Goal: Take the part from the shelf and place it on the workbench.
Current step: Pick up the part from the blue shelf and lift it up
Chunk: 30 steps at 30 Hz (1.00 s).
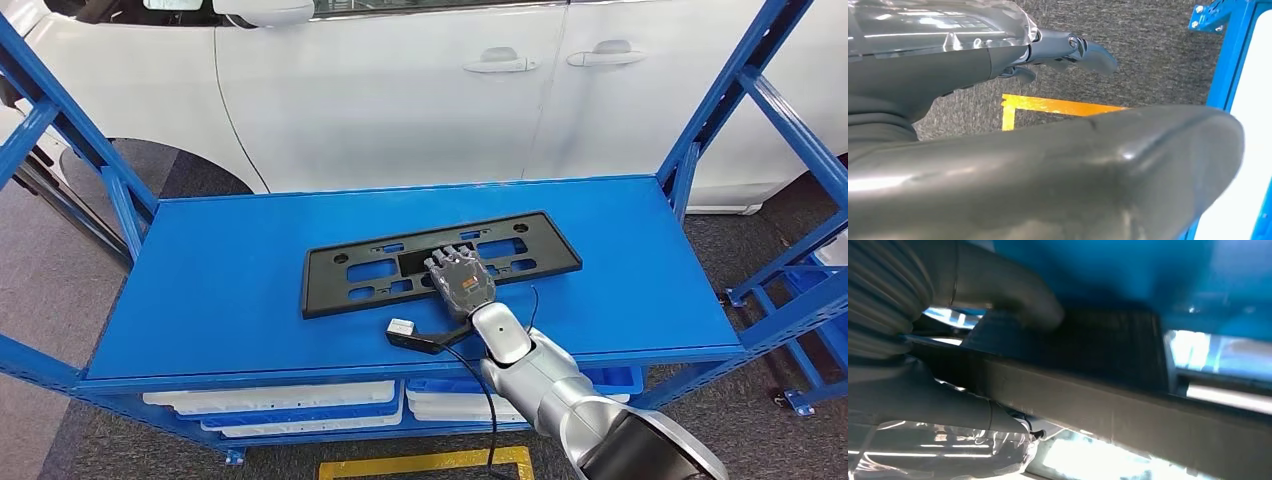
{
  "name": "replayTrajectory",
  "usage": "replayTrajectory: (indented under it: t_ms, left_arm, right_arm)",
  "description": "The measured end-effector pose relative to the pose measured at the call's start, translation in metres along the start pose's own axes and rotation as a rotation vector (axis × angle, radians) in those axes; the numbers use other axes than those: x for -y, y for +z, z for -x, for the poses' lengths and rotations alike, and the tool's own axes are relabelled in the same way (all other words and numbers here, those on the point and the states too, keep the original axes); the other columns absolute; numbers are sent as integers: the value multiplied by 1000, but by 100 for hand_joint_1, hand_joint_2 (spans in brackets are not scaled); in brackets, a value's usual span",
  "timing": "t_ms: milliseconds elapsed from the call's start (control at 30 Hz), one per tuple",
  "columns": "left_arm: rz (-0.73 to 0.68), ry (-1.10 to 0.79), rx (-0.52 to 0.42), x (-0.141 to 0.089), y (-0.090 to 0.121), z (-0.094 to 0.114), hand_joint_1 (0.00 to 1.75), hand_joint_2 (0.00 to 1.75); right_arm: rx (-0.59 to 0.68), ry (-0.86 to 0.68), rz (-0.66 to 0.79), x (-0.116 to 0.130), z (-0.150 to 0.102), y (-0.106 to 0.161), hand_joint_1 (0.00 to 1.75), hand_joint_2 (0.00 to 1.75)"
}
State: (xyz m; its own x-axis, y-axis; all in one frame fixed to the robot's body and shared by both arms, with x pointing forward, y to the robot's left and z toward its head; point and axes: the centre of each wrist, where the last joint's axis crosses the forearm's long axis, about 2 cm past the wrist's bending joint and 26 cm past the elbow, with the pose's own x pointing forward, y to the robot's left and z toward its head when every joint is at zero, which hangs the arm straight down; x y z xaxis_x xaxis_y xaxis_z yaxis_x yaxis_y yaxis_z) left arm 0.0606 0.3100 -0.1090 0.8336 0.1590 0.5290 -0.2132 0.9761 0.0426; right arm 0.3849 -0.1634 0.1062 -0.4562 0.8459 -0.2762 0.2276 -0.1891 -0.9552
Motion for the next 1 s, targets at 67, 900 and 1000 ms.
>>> replayTrajectory:
  t_ms: [67,900,1000]
  left_arm:
    - [0,-2,0,0,0,0,0,0]
    - [23,76,2,-2,2,6,0,0]
    - [35,93,-37,-4,3,7,0,0]
  right_arm:
    - [-1,3,-7,-2,1,2,175,175]
    - [110,-696,443,48,22,-9,175,175]
    - [249,-1068,702,89,29,-4,175,175]
